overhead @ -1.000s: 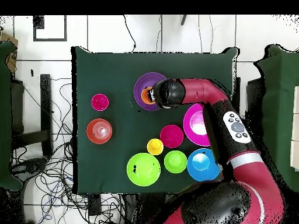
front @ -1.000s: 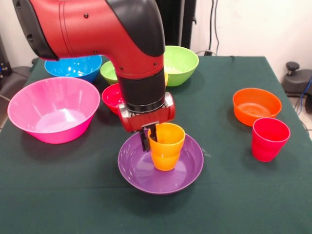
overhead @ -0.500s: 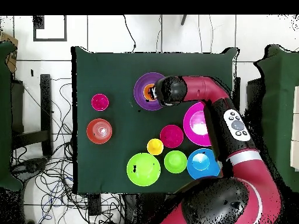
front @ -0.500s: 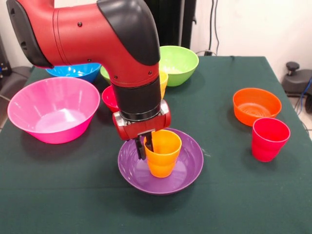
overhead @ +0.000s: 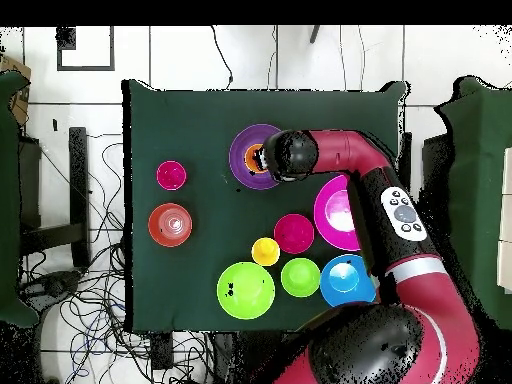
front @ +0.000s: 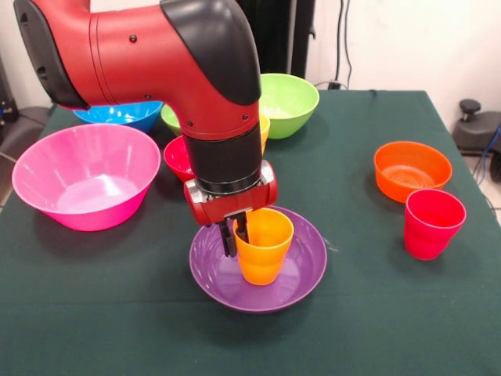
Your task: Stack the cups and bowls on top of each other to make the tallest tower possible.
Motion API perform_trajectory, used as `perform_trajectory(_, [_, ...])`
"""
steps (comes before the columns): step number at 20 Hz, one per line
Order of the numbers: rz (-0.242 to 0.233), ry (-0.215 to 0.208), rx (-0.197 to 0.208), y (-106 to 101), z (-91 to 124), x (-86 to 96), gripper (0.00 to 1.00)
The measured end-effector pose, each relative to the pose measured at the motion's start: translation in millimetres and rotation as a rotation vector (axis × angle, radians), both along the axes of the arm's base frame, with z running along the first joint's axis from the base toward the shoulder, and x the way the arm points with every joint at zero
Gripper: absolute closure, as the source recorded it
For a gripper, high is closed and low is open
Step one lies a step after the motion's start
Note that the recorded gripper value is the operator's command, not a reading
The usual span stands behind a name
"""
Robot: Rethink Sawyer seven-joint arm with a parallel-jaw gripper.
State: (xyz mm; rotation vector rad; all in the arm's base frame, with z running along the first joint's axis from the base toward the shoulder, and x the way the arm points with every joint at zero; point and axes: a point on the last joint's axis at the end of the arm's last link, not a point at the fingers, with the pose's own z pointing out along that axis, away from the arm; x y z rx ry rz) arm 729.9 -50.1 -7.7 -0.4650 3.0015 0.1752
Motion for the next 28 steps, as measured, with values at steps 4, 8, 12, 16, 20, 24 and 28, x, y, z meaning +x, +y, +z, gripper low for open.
perform_trajectory(4, [0.001,0.0,-0.001,-0.1,-0.1,-0.2,1.0])
perform_trajectory(8, [0.002,0.0,-0.002,-0.4,0.0,-0.7,1.0])
perform_trajectory(12, [0.004,0.001,-0.004,-0.3,0.3,-1.4,1.0])
perform_trajectory(16, [0.007,0.001,-0.006,-0.1,0.6,-2.0,1.0])
perform_trajectory(20, [0.01,0.002,-0.007,0.2,0.4,-3.4,0.0])
perform_trajectory(24, [0.014,0.006,-0.007,1.4,-0.7,-5.4,0.0])
perform_trajectory(28, [0.018,0.011,-0.005,3.4,-1.9,-8.4,0.0])
